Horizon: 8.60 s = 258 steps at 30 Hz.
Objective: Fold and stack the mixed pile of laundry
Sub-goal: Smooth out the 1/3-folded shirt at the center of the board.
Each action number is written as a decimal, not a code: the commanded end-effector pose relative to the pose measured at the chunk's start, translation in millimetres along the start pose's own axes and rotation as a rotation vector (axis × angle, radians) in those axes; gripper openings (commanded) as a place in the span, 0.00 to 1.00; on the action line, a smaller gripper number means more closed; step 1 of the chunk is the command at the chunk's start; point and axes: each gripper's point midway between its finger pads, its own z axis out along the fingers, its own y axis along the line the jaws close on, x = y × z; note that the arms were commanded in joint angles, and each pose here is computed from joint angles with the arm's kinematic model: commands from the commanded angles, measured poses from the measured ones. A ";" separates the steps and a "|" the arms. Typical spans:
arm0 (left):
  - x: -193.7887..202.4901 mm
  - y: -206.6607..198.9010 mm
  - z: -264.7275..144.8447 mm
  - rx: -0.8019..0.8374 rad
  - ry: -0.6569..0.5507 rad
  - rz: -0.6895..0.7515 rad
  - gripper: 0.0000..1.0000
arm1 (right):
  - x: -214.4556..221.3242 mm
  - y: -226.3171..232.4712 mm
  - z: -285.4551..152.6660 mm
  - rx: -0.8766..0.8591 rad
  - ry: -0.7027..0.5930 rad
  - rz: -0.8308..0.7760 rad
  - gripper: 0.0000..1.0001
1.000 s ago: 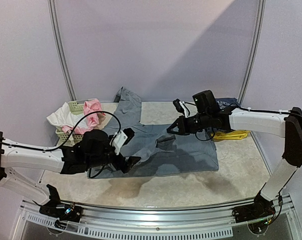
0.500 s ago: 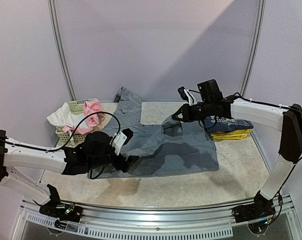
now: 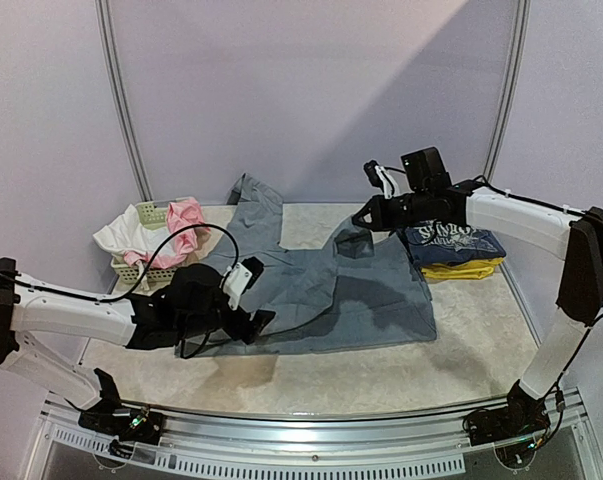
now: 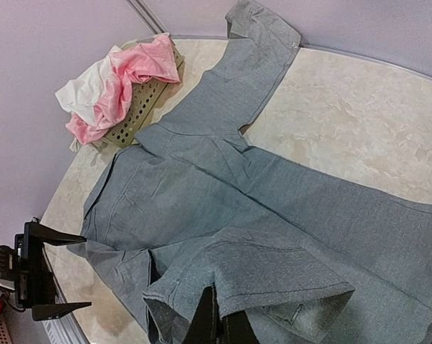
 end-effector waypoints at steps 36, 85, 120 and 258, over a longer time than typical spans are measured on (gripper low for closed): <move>57.5 5.5 -17.4 0.054 0.133 -0.165 0.87 | 1.1 -14.9 -28.5 0.146 0.014 0.121 0.00; -27.7 -121.8 82.5 0.625 -0.013 0.323 0.74 | 27.4 -34.8 -51.8 0.305 0.103 0.193 0.00; -22.1 -109.2 66.0 0.590 0.034 0.363 0.00 | 47.3 -46.1 -50.7 0.352 0.164 0.207 0.00; -2.5 97.3 27.6 -0.003 0.174 -0.349 0.95 | -32.5 85.9 9.0 -0.179 0.125 0.152 0.00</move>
